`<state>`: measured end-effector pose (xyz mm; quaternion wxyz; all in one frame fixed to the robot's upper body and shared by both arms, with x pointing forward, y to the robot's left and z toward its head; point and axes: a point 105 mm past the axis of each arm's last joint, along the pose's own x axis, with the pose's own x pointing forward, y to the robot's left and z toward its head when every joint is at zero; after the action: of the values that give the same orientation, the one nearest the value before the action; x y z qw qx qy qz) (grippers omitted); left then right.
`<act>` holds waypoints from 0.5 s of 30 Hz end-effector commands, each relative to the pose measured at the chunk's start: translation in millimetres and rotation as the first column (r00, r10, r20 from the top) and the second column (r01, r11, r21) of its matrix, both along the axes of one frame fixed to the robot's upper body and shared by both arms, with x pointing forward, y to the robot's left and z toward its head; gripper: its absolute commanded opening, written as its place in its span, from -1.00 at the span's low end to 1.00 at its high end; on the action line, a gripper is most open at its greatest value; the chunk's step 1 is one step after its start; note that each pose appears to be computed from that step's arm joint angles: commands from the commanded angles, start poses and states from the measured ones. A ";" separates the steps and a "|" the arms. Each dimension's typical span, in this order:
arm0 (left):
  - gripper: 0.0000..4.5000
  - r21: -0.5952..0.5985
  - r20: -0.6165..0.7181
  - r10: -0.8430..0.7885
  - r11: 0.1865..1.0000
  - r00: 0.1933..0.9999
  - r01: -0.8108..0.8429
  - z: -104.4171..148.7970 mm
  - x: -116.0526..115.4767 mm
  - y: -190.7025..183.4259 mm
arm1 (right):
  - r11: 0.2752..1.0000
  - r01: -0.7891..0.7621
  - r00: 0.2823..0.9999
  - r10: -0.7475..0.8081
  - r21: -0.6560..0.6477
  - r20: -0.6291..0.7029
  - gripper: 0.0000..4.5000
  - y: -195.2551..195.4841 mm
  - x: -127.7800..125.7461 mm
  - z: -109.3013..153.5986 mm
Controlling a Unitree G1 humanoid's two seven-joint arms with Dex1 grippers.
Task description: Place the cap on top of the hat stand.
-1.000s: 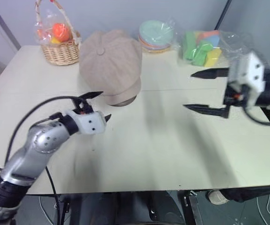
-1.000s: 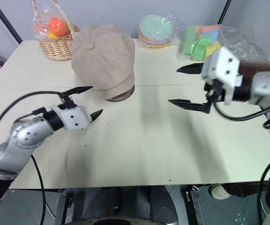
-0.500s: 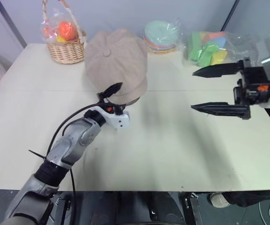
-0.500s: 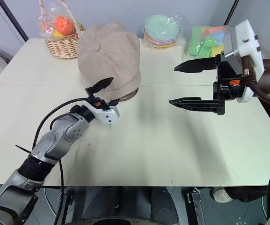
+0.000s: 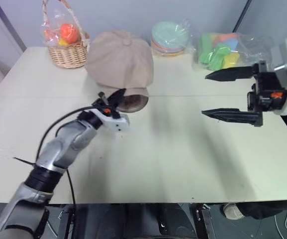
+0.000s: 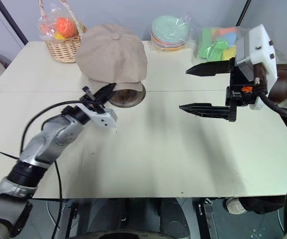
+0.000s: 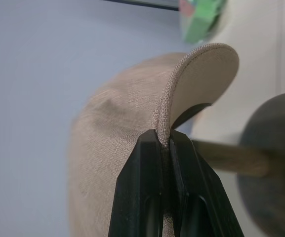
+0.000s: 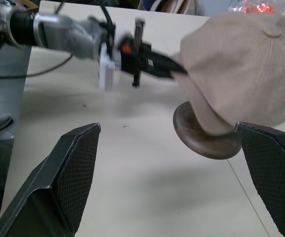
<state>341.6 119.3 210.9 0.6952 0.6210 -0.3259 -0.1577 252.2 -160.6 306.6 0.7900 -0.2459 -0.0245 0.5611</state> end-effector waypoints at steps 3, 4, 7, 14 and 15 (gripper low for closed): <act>-0.97 -0.056 0.020 -0.125 0.990 0.992 0.126 31.5 -13.5 35.5 | 1.000 0.016 0.998 -0.015 -0.012 0.066 1.00 -2.8 0.9 6.1; -0.97 -0.066 0.003 -0.152 0.986 0.988 0.152 31.6 -14.6 38.9 | 1.000 0.019 0.997 -0.018 -0.017 0.070 1.00 -3.0 2.0 5.1; -0.97 -0.080 -0.034 -0.175 0.982 0.984 0.172 28.3 -9.8 46.4 | 1.000 0.020 0.997 -0.019 -0.023 0.077 1.00 -2.8 4.0 4.0; -0.97 -0.055 -0.067 -0.228 0.973 0.971 0.225 19.5 -4.9 37.5 | 0.998 0.044 0.995 -0.040 -0.038 0.096 1.00 -5.8 9.5 6.0; -0.97 -0.052 -0.072 -0.234 0.972 0.970 0.231 17.8 -5.1 36.3 | 0.998 0.046 0.995 -0.043 -0.033 0.095 1.00 -5.9 9.9 7.2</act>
<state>338.7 156.7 223.3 0.7027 0.5586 -0.3603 -0.2536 264.4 -165.5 300.4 0.7953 -0.2709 -0.0234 0.5418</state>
